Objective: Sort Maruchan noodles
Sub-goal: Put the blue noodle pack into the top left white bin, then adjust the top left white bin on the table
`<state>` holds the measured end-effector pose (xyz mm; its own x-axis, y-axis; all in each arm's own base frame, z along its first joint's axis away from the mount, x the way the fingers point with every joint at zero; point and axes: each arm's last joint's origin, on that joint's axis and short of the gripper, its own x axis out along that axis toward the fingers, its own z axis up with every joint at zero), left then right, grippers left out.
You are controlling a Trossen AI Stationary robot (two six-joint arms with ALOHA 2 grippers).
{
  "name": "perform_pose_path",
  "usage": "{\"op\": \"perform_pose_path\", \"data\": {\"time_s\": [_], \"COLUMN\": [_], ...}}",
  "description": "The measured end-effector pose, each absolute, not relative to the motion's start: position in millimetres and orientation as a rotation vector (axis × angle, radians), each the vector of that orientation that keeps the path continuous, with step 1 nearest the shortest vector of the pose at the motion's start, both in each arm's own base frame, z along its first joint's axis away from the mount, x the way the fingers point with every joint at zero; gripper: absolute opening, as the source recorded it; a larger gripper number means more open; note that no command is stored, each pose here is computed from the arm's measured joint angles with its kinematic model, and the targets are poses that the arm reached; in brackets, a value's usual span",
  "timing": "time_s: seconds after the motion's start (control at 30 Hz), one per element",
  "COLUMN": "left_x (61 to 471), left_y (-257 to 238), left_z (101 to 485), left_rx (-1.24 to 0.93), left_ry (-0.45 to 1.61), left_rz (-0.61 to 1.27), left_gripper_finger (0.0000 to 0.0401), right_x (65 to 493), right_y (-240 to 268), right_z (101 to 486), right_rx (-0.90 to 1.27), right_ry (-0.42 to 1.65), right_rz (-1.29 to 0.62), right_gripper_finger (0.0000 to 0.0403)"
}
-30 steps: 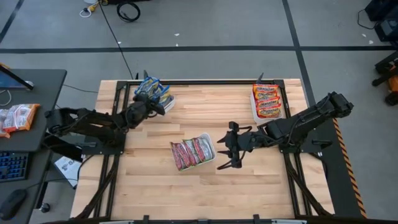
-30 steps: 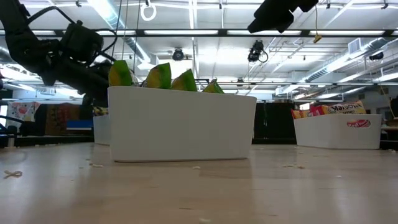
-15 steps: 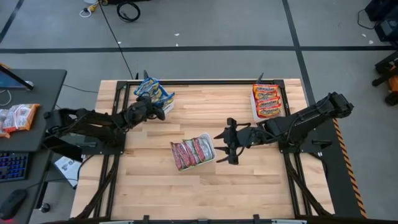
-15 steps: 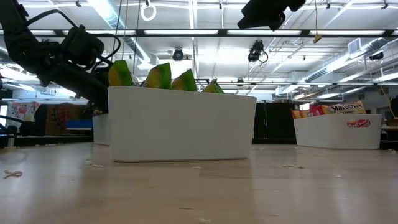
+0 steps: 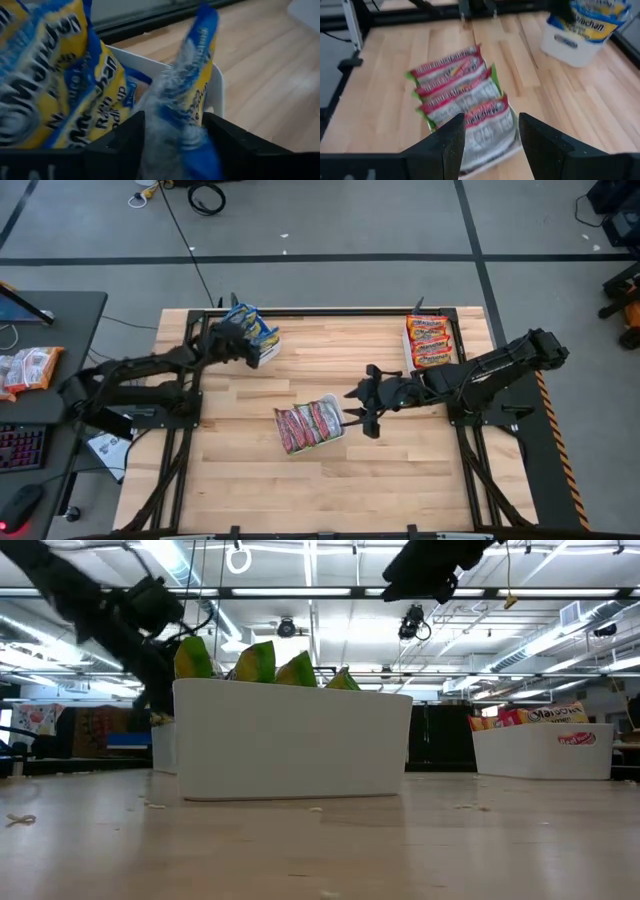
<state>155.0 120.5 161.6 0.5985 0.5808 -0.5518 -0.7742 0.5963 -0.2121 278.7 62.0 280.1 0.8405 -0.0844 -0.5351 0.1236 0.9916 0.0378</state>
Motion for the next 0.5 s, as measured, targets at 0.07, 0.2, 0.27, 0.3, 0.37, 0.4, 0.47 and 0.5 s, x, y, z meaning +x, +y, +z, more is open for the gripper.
{"op": "perform_pose_path", "data": {"time_s": [0.07, 0.2, 0.27, 0.3, 0.37, 0.4, 0.47, 0.5], "left_x": [155.4, 155.5, 160.1, 163.3, 172.1, 178.2, 192.5, 199.6], "left_y": [120.6, 115.4, 115.0, 114.5, 114.1, 113.8, 113.1, 112.7], "left_z": [179.3, 208.3, 229.3, 238.0, 252.6, 259.0, 267.5, 266.5], "left_rx": [-0.463, -0.491, -0.469, -0.454, -0.416, -0.396, -0.375, -0.378], "left_ry": [0.548, 0.727, 0.699, 0.675, 0.583, 0.517, 0.392, 0.366], "left_rz": [0.819, 0.811, 0.811, 0.809, 0.803, 0.791, 0.751, 0.747], "left_gripper_finger": [0.0212, 0.0251, 0.0269, 0.0275, 0.0280, 0.0280, 0.0278, 0.0275], "right_x": [277.3, 276.9, 277.4, 277.8, 278.6, 278.9, 279.0, 278.9], "right_y": [61.7, 56.8, 52.2, 49.3, 43.8, 40.6, 35.8, 33.8], "right_z": [277.9, 275.8, 276.5, 276.7, 276.6, 276.3, 275.6, 275.2], "right_rx": [0.075, 0.067, 0.067, 0.065, 0.055, 0.045, 0.009, -0.014], "right_ry": [0.587, 0.615, 0.616, 0.616, 0.621, 0.627, 0.637, 0.644], "right_rz": [-0.116, -0.119, -0.117, -0.120, -0.119, -0.120, -0.125, -0.132], "right_gripper_finger": [0.0190, 0.0190, 0.0190, 0.0190, 0.0190, 0.0190, 0.0190, 0.0190]}}
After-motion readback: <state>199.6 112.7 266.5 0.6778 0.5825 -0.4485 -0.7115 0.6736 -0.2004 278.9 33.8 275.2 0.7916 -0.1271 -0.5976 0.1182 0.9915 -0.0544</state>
